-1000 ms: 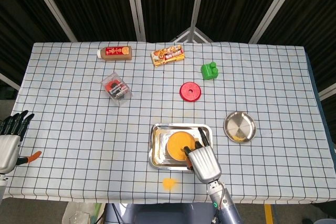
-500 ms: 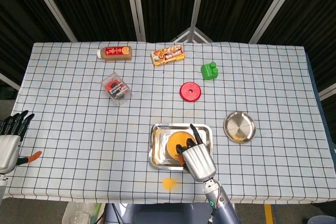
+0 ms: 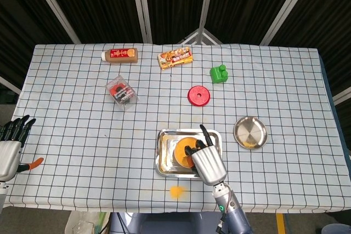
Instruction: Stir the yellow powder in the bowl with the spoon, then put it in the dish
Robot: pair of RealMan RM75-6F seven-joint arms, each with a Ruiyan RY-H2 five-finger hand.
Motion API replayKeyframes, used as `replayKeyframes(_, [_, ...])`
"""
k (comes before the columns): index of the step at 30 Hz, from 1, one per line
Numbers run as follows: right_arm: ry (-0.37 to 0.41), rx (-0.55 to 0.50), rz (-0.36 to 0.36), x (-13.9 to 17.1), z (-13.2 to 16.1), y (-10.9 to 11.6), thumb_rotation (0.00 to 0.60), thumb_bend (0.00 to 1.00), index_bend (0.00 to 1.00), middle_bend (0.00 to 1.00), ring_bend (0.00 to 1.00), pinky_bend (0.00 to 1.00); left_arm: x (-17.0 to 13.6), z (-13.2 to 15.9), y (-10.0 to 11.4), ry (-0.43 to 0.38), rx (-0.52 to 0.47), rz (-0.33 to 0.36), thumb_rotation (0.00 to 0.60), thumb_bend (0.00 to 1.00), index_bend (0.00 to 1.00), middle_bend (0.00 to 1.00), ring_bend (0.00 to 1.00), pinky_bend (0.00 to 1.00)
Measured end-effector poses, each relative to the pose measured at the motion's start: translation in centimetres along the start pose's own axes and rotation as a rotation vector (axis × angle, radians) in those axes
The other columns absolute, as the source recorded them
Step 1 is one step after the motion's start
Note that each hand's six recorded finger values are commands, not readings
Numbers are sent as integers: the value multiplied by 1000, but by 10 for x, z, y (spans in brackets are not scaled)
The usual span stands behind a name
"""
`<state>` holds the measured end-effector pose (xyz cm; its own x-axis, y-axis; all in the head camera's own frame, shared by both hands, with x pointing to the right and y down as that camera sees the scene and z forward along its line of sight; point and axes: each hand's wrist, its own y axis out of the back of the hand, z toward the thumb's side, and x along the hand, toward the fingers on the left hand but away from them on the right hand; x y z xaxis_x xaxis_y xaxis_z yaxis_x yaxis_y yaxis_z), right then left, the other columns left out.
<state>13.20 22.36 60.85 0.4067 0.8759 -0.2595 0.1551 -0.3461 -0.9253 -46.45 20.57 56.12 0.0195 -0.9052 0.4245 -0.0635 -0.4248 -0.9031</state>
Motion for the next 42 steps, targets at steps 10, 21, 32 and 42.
replayKeyframes(10, [-6, 37, 21, 3, 1, -1, 600, 762, 933, 807, 466, 0, 0, 0, 0, 1, -2, -1, 600, 0, 0, 0, 0, 0])
replayKeyframes(21, [-27, 73, 45, 9, -2, 2, 600, 762, 933, 807, 466, 0, 0, 0, 0, 1, -2, -2, 600, 0, 0, 0, 0, 0])
replayKeyframes(32, [-44, 79, 90, 12, -5, -8, 600, 762, 933, 807, 466, 0, 0, -1, -1, 4, 0, -4, 600, 0, 0, 0, 0, 0])
replayKeyframes(42, [-64, 32, 87, 3, -10, -19, 600, 762, 933, 807, 477, 0, 1, -2, -2, 8, 3, -7, 600, 0, 0, 0, 0, 0])
